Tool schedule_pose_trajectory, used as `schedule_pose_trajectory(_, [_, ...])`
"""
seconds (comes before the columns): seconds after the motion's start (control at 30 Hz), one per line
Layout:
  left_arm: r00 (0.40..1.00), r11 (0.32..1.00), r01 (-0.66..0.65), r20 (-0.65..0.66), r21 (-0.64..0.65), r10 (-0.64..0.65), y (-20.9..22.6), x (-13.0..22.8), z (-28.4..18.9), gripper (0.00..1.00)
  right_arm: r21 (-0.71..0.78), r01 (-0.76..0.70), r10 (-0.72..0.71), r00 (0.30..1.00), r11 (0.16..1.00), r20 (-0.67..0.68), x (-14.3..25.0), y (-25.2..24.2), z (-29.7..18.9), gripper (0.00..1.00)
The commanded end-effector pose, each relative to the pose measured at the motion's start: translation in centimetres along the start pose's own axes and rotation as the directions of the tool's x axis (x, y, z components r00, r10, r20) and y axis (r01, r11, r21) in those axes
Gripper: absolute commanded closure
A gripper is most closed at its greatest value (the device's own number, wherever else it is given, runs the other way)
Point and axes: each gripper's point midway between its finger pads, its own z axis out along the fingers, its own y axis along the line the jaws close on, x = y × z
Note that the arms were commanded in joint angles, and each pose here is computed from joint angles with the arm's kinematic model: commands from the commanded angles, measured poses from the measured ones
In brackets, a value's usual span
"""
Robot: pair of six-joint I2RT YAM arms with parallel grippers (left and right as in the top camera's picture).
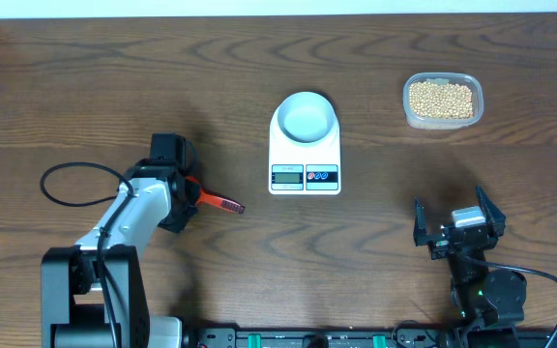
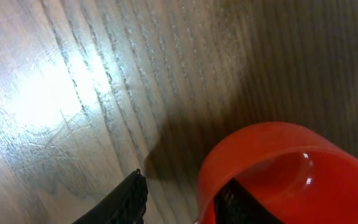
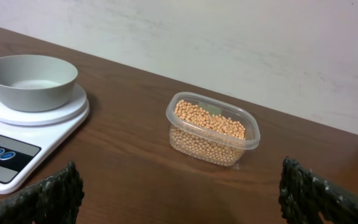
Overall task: Scoop item into bowl and weigh 50g on scale
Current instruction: 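Close the left gripper on the red scoop rim and lift it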
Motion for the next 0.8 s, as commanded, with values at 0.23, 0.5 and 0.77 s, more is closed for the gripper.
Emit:
schedule_pose_trajectory(0.23, [1.0, 1.0, 0.006, 0.025, 0.008, -0.006, -0.04, -0.22, 0.99, 0.92, -0.003, -0.009, 0.009, 1.0, 1.0, 0.001, 0.0, 0.12, -0.02, 0.01])
schedule_pose_trajectory(0.5, [1.0, 1.0, 0.006, 0.028, 0.016, -0.006, -0.23, -0.28, 0.98, 0.93, -0.003, -0.009, 0.009, 1.0, 1.0, 0.001, 0.0, 0.12, -0.02, 0.01])
schedule_pose_trajectory(0.77, [0.992, 0.992, -0.126, 0.029, 0.012, 0.125, -0.21, -0.27, 0.98, 0.93, -0.003, -0.009, 0.009, 1.0, 1.0, 0.001, 0.0, 0.12, -0.02, 0.01])
